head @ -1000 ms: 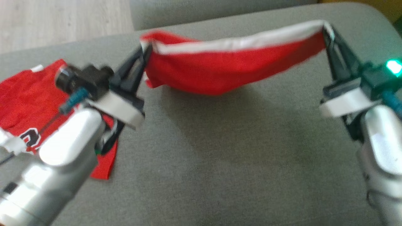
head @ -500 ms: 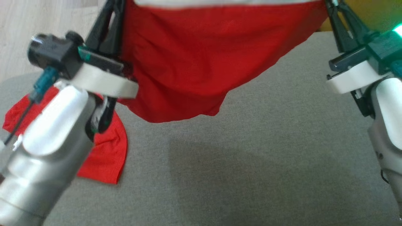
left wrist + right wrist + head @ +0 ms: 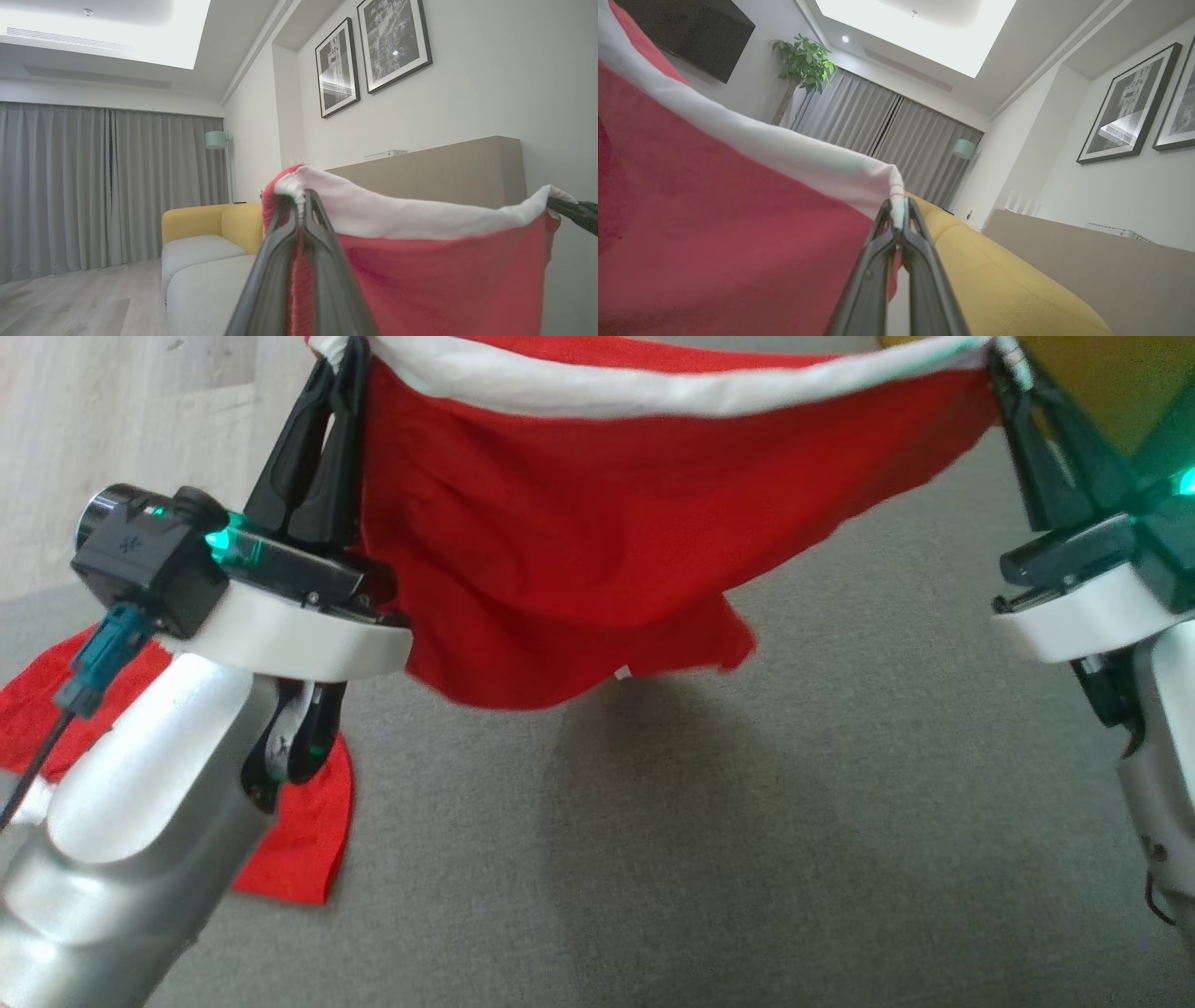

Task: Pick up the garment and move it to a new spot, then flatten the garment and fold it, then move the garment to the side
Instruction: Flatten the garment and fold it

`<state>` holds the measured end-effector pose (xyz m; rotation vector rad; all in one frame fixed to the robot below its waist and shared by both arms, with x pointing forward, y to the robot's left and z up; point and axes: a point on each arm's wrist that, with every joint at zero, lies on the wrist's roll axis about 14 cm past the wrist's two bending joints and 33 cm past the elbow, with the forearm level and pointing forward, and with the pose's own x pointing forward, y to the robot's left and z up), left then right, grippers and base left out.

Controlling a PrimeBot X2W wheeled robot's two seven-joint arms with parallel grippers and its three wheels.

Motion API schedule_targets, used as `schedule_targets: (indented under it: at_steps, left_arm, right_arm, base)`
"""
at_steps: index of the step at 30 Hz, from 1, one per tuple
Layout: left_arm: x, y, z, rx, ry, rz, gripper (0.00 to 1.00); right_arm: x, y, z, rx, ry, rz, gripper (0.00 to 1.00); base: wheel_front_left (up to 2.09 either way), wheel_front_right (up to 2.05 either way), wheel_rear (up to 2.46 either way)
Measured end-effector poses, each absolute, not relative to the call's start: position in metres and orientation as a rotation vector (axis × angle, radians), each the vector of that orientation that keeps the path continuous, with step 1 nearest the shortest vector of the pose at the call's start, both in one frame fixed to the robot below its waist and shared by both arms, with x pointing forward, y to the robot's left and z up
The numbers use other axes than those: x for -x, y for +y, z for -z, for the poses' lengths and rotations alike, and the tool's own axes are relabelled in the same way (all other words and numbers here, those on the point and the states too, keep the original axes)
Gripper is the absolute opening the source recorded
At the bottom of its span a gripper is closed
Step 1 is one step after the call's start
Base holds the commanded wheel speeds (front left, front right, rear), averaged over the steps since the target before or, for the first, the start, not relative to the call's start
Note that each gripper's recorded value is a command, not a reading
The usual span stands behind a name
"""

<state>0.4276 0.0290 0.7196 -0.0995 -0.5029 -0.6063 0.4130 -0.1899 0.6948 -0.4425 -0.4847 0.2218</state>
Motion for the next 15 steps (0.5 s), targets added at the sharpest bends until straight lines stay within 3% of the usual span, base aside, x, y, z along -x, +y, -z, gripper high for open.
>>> schedule_targets:
  at_steps: [7, 15]
  left_arm:
    - [-0.423, 0.019, -0.724, 0.101, -0.501, 0.636, 0.00]
    - [-0.414, 0.019, -0.708, 0.138, -0.436, 0.656, 0.00]
  right_arm:
    - [-0.402, -0.193, -0.705, 0.437, -0.509, -0.211, 0.00]
    - [-0.393, -0.197, -0.679, 0.401, -0.433, -0.223, 0.00]
  base:
    - [0.00, 0.00, 0.00]
    - [0.00, 0.00, 0.00]
